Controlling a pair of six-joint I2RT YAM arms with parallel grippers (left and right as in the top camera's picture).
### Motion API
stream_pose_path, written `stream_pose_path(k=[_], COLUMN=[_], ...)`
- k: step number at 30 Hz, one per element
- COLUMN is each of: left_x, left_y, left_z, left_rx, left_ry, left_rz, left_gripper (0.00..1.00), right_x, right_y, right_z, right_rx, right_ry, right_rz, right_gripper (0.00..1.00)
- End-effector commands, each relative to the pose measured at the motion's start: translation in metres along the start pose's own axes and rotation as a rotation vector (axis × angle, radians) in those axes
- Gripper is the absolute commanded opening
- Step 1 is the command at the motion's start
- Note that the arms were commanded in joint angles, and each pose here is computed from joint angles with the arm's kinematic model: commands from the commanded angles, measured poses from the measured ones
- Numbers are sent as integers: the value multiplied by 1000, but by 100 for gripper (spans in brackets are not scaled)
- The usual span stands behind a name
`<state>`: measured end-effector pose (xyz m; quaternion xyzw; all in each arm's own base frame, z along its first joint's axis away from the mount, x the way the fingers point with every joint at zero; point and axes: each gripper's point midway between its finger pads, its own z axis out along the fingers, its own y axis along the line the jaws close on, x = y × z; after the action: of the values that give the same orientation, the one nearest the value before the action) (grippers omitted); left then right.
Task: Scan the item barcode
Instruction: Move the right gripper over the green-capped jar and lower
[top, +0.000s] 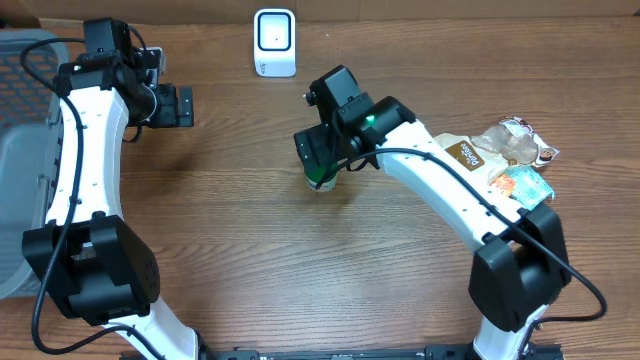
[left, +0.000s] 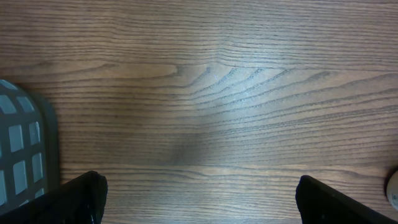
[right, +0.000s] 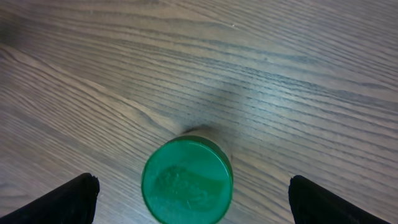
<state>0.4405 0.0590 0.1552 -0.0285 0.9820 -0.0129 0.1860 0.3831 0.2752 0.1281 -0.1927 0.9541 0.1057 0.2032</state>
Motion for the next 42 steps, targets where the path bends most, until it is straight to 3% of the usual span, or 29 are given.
stream_pose_path(k=[1,23,33,42], left_x=[-5,-5,-5,-5], left_y=[2,2,2,2], left_z=[-6,-6,-6,-6], left_rx=[-9,-9,-9,-9], left_ry=[-20,-20,-20,-20], left_rz=[19,19,19,19], left_gripper=[100,100,99,100], right_x=[1,11,21,38], right_y=[9,24,0,-2], right_z=[13,44,47,56], right_rx=[10,2,125,126], right_ry=[6,41,87,156], right_rz=[-52,-162,-167,-170], right_gripper=[95,92,91,80])
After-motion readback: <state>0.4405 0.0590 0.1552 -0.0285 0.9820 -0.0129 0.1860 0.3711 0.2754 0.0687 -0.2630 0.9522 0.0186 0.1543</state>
